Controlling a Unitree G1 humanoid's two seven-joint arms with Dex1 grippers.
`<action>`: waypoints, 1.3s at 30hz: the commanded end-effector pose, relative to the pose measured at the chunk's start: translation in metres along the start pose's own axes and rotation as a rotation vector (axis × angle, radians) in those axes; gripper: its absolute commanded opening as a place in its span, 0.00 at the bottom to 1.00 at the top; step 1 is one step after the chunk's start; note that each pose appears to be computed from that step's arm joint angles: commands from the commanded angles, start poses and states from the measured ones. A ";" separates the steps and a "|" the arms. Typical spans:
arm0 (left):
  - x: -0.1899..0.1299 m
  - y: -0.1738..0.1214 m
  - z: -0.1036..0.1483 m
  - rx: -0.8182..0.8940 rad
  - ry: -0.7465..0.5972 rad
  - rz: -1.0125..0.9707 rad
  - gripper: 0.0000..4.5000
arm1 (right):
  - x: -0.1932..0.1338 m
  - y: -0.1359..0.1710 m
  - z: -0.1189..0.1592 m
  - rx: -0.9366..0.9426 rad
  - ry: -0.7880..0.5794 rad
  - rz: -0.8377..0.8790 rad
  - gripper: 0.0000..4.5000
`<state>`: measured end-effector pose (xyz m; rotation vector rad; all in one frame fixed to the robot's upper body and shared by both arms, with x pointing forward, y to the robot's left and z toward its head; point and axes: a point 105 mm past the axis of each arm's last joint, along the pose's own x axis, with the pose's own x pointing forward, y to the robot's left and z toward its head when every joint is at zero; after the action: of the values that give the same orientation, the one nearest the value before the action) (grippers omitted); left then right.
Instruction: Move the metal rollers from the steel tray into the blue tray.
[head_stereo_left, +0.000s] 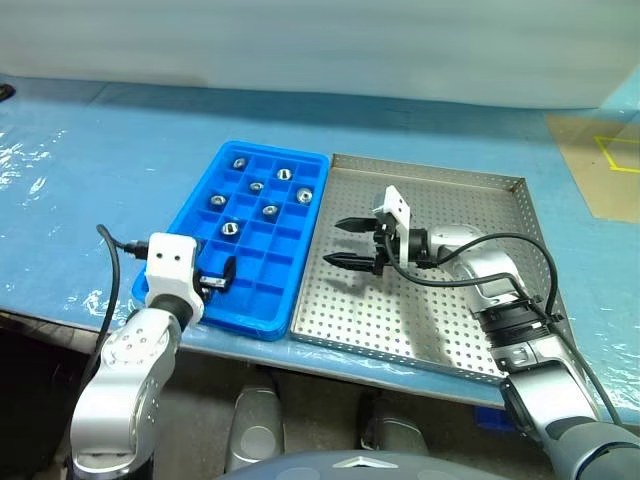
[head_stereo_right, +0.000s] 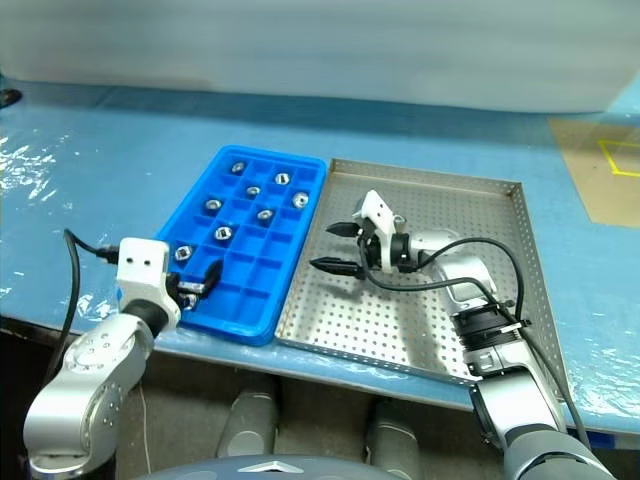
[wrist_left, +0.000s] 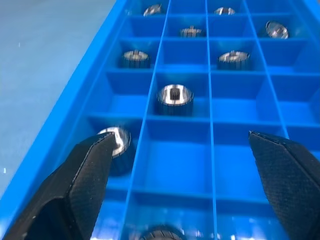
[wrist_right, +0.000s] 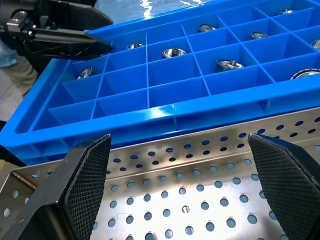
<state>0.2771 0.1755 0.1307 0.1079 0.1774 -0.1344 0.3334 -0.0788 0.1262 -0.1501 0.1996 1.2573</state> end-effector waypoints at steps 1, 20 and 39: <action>0.013 -0.014 0.017 0.039 -0.072 -0.067 1.00 | -0.012 -0.001 0.016 -0.056 -0.044 -0.042 1.00; 0.071 -0.096 0.057 0.153 -0.247 -0.547 1.00 | -0.058 -0.012 -0.007 -0.024 0.035 -0.378 1.00; 0.074 -0.106 0.062 0.143 -0.269 -0.631 1.00 | -0.046 -0.068 -0.011 0.069 0.074 -0.660 1.00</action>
<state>0.3488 0.0548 0.1562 0.1707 -0.0248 -0.7595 0.3766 -0.1475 0.1166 -0.1719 0.2514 0.5983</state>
